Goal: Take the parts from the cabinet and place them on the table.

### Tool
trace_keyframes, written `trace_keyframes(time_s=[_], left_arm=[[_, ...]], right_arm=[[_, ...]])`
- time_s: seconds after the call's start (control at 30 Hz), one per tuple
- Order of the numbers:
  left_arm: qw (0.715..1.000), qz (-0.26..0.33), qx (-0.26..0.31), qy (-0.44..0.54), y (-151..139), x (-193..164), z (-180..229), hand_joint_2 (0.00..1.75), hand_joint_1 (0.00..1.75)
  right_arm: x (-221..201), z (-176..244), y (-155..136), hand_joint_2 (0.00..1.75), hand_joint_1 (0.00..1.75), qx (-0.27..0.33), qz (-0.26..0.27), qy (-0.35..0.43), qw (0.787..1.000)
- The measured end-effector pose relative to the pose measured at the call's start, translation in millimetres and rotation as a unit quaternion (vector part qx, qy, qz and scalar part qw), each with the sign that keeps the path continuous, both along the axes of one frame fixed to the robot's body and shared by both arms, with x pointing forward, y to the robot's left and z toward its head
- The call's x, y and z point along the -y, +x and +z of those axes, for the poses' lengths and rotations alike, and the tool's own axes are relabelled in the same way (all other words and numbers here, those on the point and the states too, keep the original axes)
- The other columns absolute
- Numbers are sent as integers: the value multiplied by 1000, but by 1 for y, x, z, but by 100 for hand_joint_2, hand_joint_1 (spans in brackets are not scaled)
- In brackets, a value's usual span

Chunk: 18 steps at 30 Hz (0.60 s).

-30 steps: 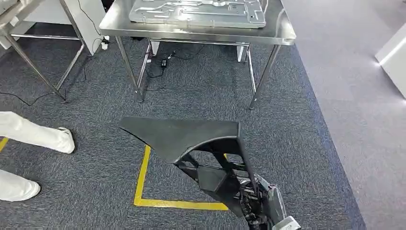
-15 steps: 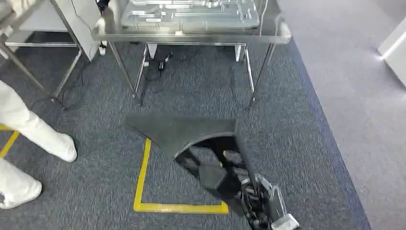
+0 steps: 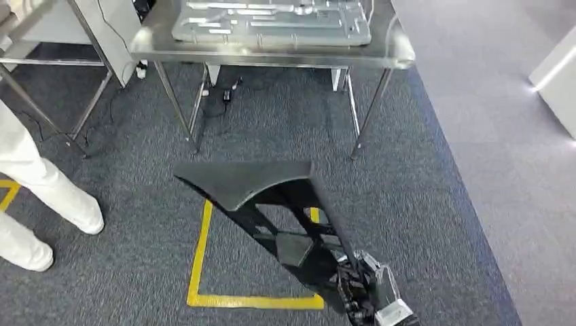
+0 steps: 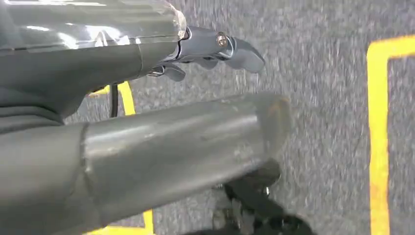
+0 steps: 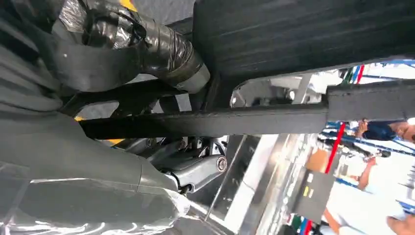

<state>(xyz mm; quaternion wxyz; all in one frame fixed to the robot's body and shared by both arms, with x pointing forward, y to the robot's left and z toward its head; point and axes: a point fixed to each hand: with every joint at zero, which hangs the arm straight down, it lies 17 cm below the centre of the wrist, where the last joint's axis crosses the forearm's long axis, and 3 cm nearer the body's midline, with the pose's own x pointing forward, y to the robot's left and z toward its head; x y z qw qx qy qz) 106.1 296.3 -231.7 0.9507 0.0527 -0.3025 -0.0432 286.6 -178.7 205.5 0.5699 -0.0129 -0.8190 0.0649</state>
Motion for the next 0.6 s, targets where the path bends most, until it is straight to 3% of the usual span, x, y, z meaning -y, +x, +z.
trace_keyframes(time_s=[0.6], left_arm=[[1000,0,-2,0,0,1,0,0,0]], right_arm=[[-4,-12,0,175,175,-22,5,9,1000]])
